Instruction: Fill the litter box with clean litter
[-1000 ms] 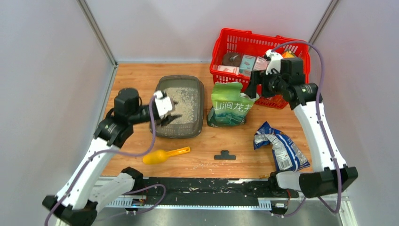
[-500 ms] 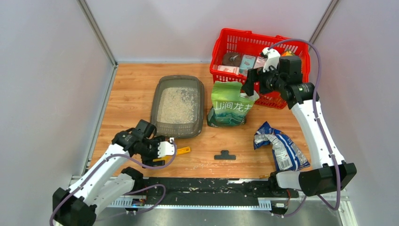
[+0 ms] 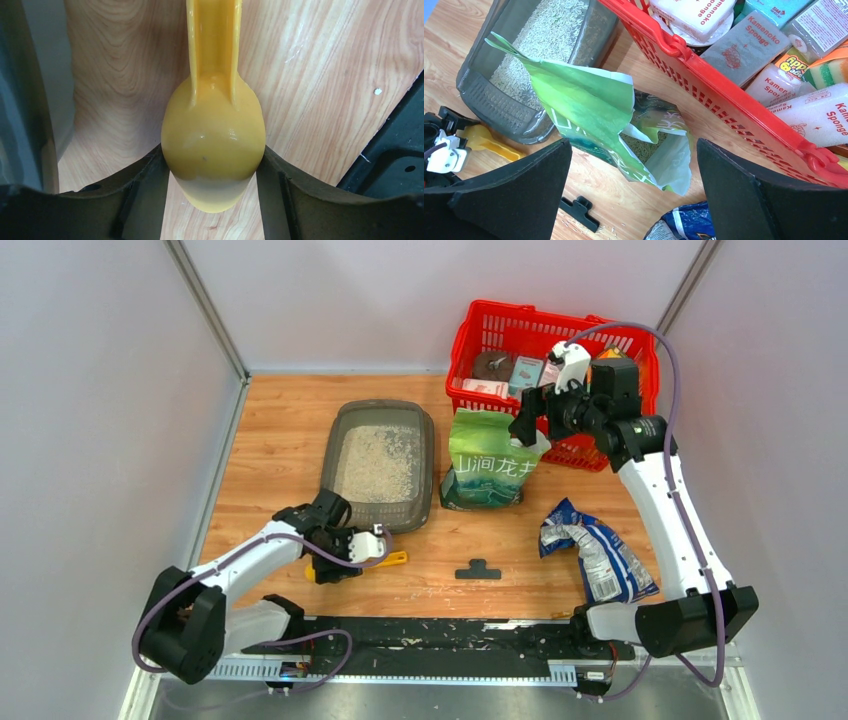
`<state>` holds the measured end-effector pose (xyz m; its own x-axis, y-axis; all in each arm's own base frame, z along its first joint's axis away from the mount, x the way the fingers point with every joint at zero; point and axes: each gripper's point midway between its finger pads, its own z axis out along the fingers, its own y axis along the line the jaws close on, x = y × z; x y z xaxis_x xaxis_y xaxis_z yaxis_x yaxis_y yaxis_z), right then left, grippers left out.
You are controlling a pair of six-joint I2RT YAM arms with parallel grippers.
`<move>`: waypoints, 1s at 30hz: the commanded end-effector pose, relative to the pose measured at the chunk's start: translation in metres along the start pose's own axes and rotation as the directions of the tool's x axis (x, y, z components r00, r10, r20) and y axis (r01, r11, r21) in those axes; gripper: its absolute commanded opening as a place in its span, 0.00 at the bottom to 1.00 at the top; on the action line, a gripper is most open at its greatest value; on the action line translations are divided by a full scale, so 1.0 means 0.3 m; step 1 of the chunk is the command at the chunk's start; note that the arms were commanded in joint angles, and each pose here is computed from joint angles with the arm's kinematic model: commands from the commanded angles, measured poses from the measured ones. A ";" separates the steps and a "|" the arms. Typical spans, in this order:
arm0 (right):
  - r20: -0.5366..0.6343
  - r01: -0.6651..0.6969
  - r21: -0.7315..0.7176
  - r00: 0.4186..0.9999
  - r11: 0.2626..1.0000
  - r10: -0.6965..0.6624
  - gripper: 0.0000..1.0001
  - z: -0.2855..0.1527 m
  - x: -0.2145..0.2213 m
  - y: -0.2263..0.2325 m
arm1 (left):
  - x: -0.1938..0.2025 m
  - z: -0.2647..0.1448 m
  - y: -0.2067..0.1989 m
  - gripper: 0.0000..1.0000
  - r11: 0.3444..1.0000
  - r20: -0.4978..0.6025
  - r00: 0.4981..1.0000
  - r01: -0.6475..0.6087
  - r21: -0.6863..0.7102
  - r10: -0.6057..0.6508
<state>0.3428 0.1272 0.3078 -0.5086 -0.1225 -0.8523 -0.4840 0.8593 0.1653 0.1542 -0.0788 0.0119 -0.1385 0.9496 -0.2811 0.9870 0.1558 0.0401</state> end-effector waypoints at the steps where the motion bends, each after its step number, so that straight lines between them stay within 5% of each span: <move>1: 0.099 0.076 -0.033 0.992 0.997 -0.072 1.00 -0.054 -0.091 0.040 | -0.042 -0.006 0.019 0.29 0.999 0.047 0.998 -0.039 -0.003 0.039; 2: 0.107 0.095 -0.064 0.990 0.993 -0.088 1.00 -0.059 -0.096 0.059 | -0.053 -0.023 0.005 0.19 0.998 0.064 0.996 -0.056 0.014 0.055; 7: 0.232 0.179 -0.248 0.965 0.952 -0.121 1.00 -0.128 -0.158 0.192 | -0.198 -0.269 -0.107 0.01 0.965 0.278 0.939 -0.240 0.106 0.203; 14: 0.277 0.444 -0.466 0.895 0.765 -0.350 0.99 -0.154 -0.088 0.382 | -0.417 -0.562 -0.170 0.00 0.916 0.501 0.849 -0.323 0.239 0.169; 18: 0.368 0.728 -0.437 0.680 0.527 -0.634 0.97 -0.129 -0.044 0.475 | -0.447 -0.616 -0.140 0.00 0.866 0.444 0.887 -0.319 0.385 0.129; 19: 0.413 0.807 -0.401 0.582 0.434 -0.701 0.97 -0.119 -0.039 0.485 | -0.473 -0.621 -0.101 0.00 0.867 0.425 0.899 -0.289 0.407 0.100; 26: 0.554 0.960 -0.281 0.168 0.006 -0.815 0.96 -0.068 0.063 0.578 | -0.541 -0.657 -0.049 0.00 0.879 0.419 0.908 -0.210 0.429 0.012; 30: 0.611 0.982 -0.148 -0.005 -0.120 -0.791 0.96 -0.057 0.076 0.624 | -0.552 -0.661 -0.048 0.00 0.877 0.417 0.909 -0.182 0.445 -0.023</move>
<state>0.2277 0.2691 0.3232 0.6105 -0.4485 -0.6528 -0.7795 -0.1944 -0.5954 0.2375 -0.2142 0.2275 0.1567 0.6831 -0.7133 0.9827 -0.1797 0.0438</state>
